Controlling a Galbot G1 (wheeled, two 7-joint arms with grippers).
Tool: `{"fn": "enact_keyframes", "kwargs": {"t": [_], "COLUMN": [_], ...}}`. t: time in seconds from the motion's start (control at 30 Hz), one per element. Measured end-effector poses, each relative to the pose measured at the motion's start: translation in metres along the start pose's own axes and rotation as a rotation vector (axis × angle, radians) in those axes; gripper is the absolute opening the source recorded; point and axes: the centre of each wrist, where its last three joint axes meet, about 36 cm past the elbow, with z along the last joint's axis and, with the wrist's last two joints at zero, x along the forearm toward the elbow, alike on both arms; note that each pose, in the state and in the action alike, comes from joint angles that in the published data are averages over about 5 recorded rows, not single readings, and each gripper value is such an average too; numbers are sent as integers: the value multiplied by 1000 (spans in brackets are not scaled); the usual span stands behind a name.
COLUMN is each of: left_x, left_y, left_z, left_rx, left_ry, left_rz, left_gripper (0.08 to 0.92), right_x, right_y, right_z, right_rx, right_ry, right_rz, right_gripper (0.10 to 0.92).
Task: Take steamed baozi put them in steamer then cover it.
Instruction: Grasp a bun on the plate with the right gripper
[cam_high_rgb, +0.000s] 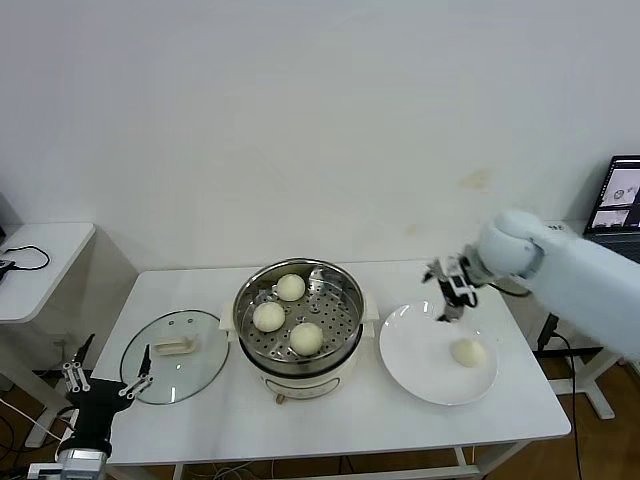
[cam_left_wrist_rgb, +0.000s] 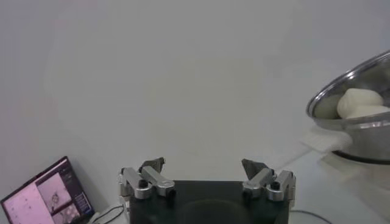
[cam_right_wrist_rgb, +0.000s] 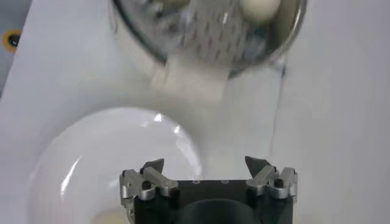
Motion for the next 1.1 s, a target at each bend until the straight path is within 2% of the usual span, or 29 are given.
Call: {"fn": "enact_keyframes", "kwargs": {"t": [0.47, 0.87, 1.1], "left_x": [8, 11, 11], "left_y": [-2, 0, 1], "left_z": [-1, -2, -1], "left_rx": [0, -4, -7], "left_ry": [13, 14, 19], "left_rz": [2, -4, -7], "left_gripper": [823, 823, 823], "right_x": [-48, -87, -105], "right_y": [52, 67, 68], "right_z": [57, 70, 70], "right_rx": [-109, -144, -162], "right_ry": [121, 148, 149], "right_rz": [-59, -78, -90], "right_gripper": [823, 822, 791]}}
